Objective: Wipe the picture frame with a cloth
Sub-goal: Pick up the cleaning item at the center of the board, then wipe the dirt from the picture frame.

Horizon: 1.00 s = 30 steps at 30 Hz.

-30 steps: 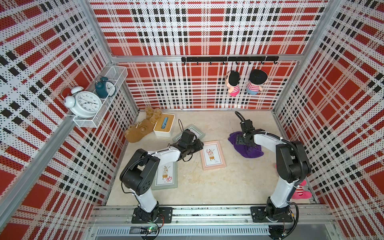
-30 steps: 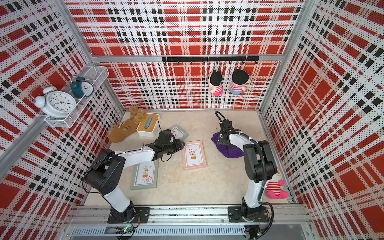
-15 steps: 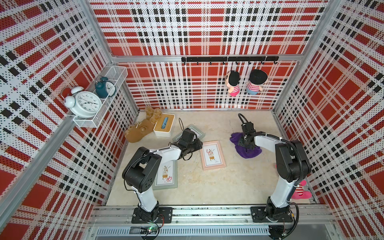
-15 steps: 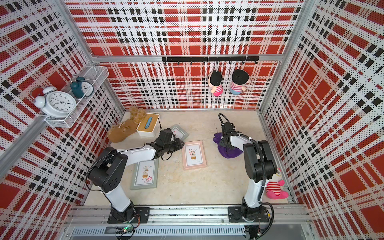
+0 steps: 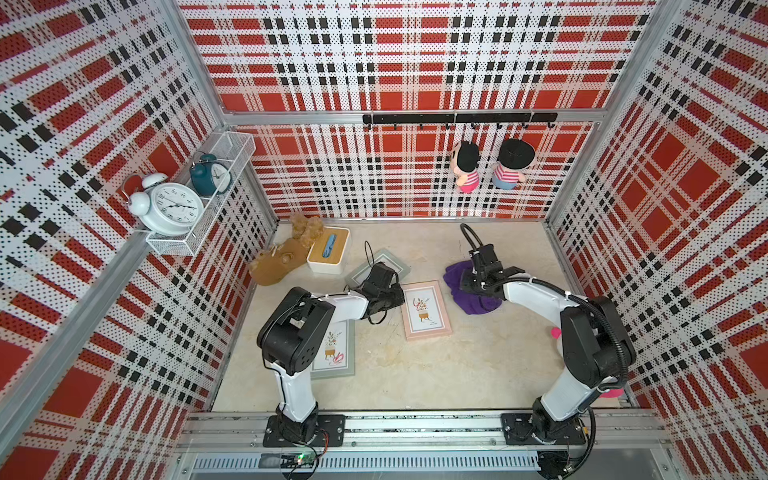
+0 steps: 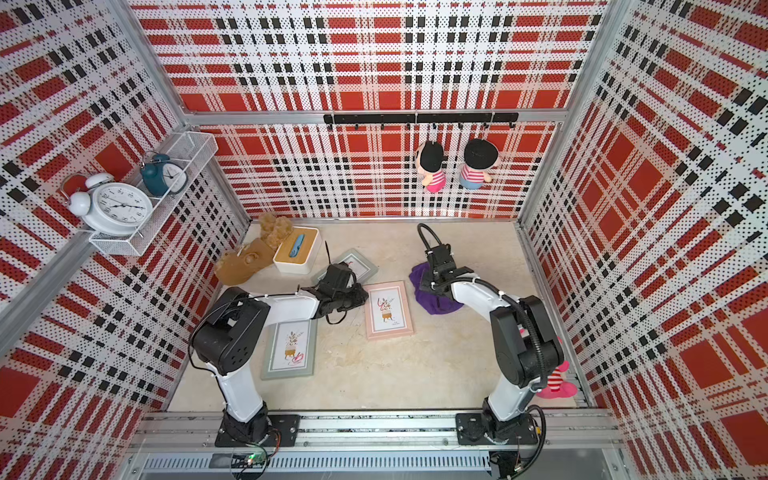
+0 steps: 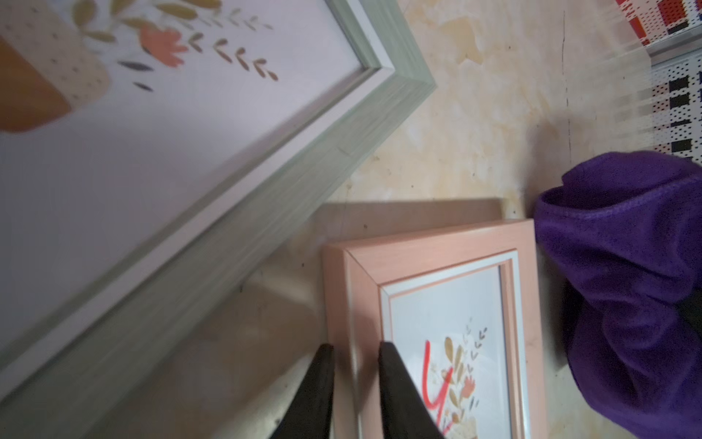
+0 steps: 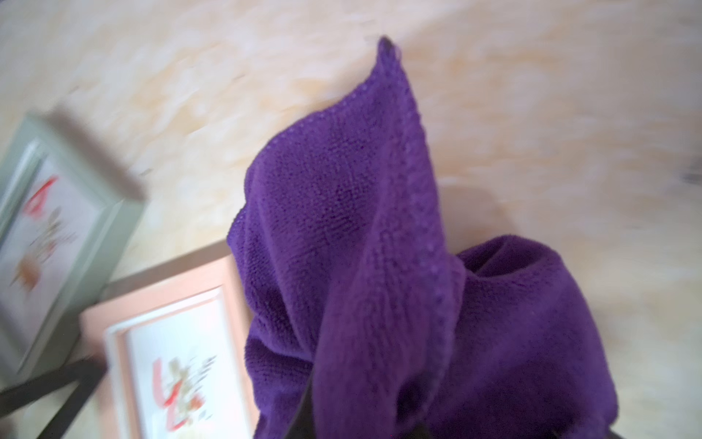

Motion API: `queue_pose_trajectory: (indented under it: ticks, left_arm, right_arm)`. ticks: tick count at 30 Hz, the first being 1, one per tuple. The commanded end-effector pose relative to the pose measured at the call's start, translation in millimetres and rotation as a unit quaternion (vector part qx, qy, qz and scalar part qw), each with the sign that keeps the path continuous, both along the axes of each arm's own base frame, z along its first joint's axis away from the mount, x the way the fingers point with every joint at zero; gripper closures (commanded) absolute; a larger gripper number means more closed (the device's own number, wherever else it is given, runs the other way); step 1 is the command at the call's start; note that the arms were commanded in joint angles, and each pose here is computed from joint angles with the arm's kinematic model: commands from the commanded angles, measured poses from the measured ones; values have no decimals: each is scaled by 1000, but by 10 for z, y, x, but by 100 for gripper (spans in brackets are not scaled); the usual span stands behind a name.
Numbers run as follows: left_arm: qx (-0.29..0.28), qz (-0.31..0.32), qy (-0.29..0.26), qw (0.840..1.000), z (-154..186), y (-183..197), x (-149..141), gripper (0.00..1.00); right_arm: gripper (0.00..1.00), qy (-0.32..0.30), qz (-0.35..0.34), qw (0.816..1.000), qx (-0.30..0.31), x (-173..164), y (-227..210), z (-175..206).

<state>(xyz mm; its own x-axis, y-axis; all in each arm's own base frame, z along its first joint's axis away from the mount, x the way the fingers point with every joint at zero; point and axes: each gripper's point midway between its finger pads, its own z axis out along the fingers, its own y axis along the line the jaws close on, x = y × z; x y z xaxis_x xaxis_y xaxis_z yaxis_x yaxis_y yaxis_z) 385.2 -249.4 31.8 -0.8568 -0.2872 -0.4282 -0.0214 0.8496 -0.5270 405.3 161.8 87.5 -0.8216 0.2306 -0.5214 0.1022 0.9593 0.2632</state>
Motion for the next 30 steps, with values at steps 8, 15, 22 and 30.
queue_pose_trajectory:
  ticks: [8,15,22,30]
  left_arm:
    - [21,3,0,1000,-83,-21,75,77]
    - [7,-9,2,1000,6,-102,-1,69]
    - [12,-13,22,1000,-117,-123,-211,73]
    - [54,45,69,995,-479,150,-393,82]
  right_arm:
    - [100,6,88,996,9,52,694,-156]
    - [100,70,64,995,-39,-75,545,-570]
    - [100,89,57,993,-42,-198,485,-721]
    - [100,90,72,992,-59,-425,503,-642]
